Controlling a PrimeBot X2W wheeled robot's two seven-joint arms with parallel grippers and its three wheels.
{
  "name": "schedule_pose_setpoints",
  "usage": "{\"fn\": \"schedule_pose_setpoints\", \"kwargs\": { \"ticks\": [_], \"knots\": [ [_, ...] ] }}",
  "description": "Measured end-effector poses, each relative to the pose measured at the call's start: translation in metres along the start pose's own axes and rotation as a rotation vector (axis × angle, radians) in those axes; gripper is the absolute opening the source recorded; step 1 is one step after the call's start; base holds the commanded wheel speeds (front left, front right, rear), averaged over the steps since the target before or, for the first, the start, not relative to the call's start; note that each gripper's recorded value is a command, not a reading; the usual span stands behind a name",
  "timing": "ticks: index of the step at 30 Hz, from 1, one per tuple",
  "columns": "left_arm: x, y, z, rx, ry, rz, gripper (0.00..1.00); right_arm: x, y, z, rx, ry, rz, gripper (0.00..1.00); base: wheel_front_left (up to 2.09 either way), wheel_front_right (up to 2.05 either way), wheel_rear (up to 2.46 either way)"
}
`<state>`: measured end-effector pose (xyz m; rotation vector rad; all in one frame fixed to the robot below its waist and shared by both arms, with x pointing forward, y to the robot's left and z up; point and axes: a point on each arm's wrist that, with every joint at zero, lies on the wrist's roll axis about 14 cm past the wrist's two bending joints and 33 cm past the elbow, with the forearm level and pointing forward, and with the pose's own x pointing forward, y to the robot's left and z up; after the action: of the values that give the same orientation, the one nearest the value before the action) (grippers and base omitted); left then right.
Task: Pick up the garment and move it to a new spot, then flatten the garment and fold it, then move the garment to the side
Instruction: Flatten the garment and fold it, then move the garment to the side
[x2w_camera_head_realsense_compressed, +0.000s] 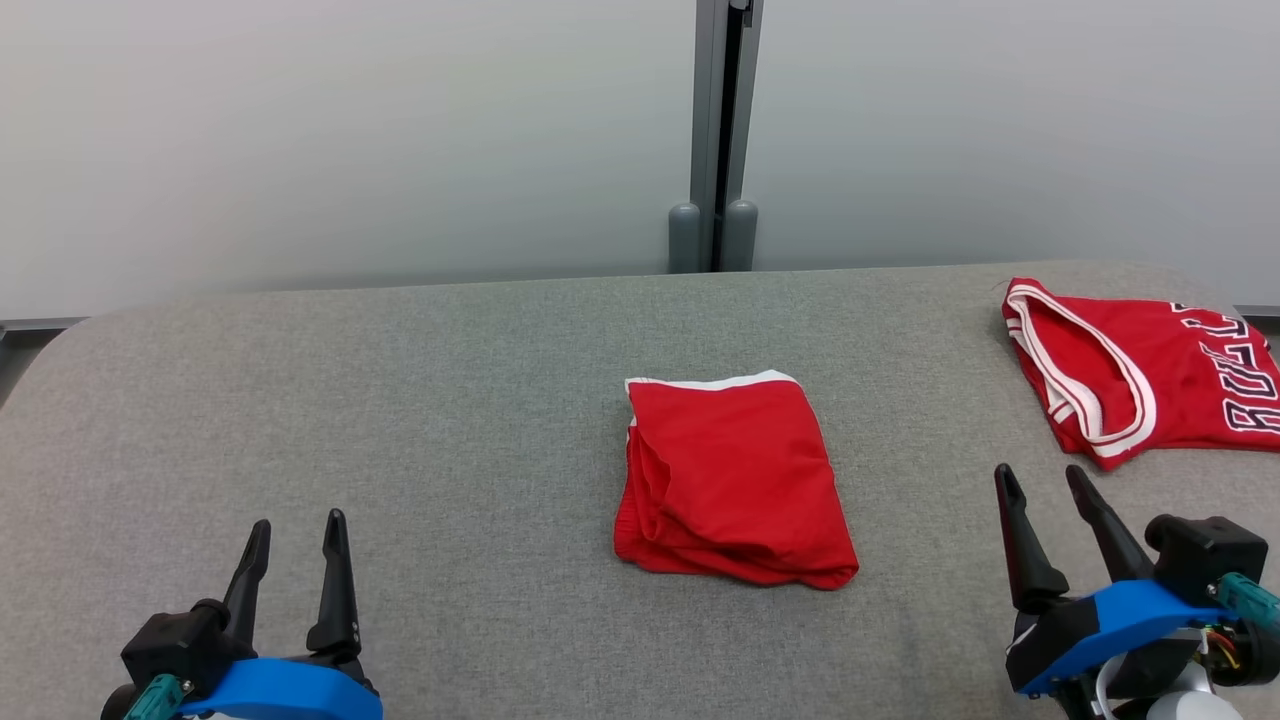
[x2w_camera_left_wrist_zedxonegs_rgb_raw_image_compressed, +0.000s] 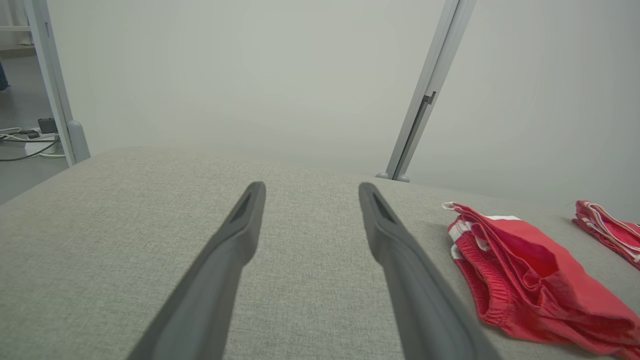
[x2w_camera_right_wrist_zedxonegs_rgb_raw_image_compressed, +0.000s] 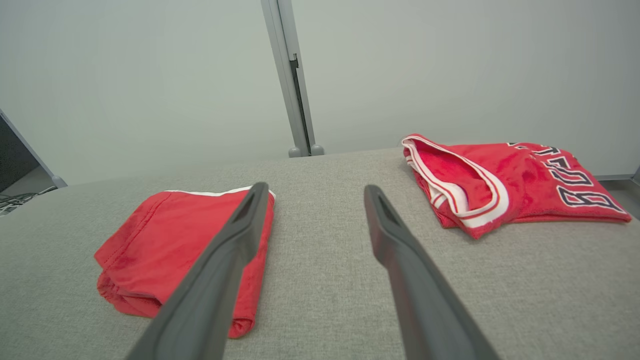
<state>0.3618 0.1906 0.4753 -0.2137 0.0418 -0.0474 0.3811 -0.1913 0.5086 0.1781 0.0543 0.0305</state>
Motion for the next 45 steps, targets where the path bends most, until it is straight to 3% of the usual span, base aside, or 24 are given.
{"fn": "schedule_pose_setpoints", "kwargs": {
  "ticks": [24,30,36,45],
  "knots": [
    [0.001,-0.006,-0.004,0.003,0.023,-0.011,1.00,-0.003,0.007,-0.017,0.006,0.078,0.022,1.00,0.00,0.00,0.00],
    [0.007,-0.006,-0.007,0.011,0.041,-0.017,1.00,0.028,0.032,-0.007,-0.017,0.115,0.093,1.00,0.00,0.00,0.00],
    [0.017,-0.009,-0.005,0.011,0.037,-0.032,1.00,0.064,0.044,-0.026,0.044,0.285,0.126,1.00,0.00,0.00,0.00],
    [0.026,0.000,-0.005,0.022,0.040,-0.014,1.00,0.095,0.056,-0.086,0.050,0.546,0.136,1.00,0.00,0.00,0.00]
  ]
}}
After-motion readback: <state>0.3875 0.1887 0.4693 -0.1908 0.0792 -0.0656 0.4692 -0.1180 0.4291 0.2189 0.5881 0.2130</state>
